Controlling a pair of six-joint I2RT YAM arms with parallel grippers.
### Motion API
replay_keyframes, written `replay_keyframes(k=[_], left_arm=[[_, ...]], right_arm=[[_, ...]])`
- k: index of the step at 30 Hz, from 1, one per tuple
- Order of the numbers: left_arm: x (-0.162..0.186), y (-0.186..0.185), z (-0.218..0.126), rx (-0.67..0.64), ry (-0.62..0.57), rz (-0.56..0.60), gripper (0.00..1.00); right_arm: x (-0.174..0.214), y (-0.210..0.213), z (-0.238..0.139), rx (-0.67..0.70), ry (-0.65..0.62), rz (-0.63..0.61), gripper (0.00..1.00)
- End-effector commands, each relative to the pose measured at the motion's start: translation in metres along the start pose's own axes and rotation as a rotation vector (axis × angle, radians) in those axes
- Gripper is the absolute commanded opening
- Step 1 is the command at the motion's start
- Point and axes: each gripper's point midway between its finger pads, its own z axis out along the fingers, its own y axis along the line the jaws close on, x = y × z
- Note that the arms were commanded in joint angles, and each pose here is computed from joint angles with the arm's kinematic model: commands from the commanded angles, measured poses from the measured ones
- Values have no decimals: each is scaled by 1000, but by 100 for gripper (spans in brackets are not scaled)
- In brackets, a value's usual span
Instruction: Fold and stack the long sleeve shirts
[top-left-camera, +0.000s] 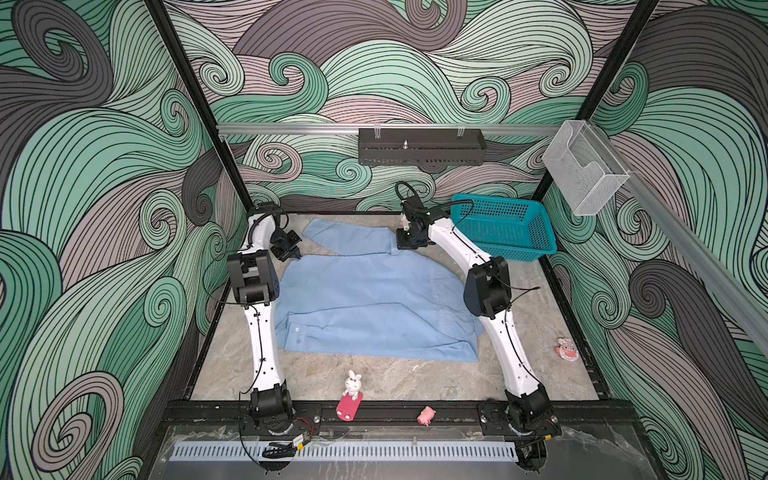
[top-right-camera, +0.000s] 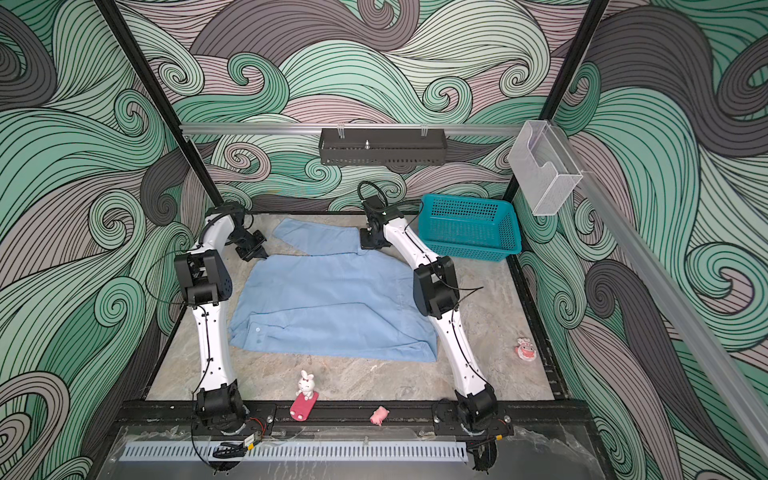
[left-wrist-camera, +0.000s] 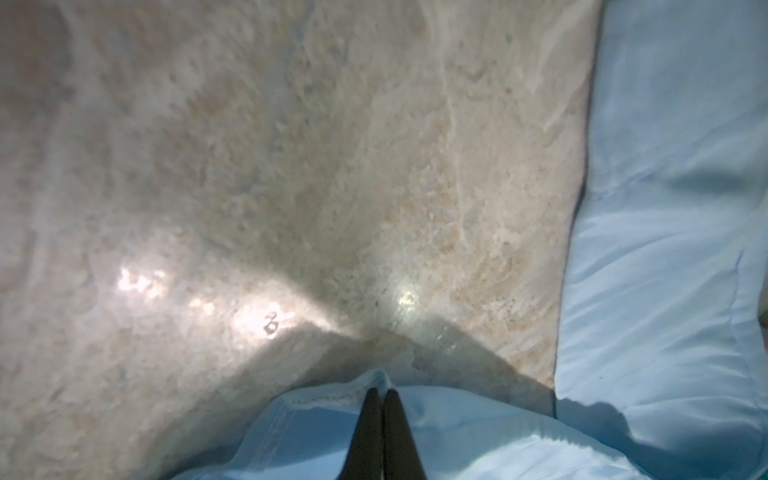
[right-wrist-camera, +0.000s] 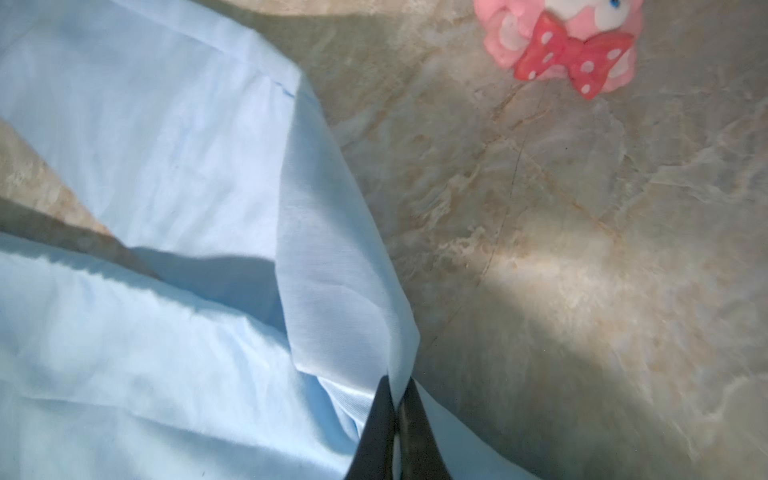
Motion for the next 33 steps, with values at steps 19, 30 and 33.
replay_keyframes(k=[19,30,33], left_arm=[[60,31,-47,-51,3,16,0],[57,27,-45,-32,-2,9,0],[56,27,-43,-25,3,5,0]], right_arm=[[164,64,-40,127,143,-89,33],[87,-20,-83,194,86,203,50],[78,-50,-63,239,117,249,51]])
